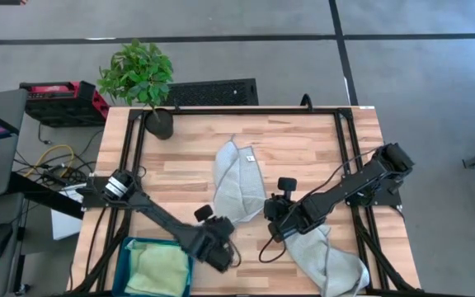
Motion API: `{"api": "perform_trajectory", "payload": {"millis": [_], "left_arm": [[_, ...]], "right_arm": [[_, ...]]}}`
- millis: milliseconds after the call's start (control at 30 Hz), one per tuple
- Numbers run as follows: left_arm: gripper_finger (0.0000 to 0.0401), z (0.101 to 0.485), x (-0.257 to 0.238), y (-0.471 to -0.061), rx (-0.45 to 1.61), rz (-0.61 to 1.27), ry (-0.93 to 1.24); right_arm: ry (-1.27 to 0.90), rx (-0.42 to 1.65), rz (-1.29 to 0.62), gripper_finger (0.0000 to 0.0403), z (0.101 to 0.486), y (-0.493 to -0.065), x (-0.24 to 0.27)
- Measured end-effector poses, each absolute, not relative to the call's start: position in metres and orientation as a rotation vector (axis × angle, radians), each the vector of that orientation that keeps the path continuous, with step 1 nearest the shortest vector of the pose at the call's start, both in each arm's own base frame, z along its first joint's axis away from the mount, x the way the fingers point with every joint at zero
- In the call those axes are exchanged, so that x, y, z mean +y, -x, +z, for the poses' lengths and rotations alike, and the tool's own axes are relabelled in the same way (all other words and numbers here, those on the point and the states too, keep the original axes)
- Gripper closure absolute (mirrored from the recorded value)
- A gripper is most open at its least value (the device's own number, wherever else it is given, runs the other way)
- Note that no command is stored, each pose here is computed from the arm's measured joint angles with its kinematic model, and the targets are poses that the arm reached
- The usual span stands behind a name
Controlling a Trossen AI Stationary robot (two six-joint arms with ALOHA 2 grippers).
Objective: Fold microfiber towels
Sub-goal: Fold the top grey microfiber cloth
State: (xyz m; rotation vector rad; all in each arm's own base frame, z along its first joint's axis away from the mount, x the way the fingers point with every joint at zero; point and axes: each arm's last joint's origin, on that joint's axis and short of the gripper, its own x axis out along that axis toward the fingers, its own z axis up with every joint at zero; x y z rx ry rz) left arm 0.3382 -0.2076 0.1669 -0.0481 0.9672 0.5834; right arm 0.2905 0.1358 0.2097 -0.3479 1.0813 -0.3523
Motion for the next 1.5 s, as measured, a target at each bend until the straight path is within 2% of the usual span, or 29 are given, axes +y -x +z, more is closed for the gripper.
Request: {"api": "perform_trajectory", "payload": {"millis": [300, 667, 1067, 1500], "left_arm": [[0.0283, 0.138, -0.228, -0.311, 0.736, 0.601, -0.052], [0.0283, 0.12, -0.212, -0.32, 0.583, 0.65, -0.01], [0.0283, 0.105, -0.196, -0.334, 0.579, 0.718, 0.066], [0.0283, 0.099, -0.194, -0.325, 0.558, 0.807, 0.163]], "right_arm": [[0.294, 1.03, -0.445, 0.0395, 0.211, -0.3, 0.122], [0.202, 0.947, -0.497, 0.0395, 0.214, -0.316, 0.105], [0.2, 0.909, -0.526, 0.0395, 0.216, -0.319, 0.103], [0.206, 0.876, -0.527, 0.0395, 0.217, -0.322, 0.104]]}}
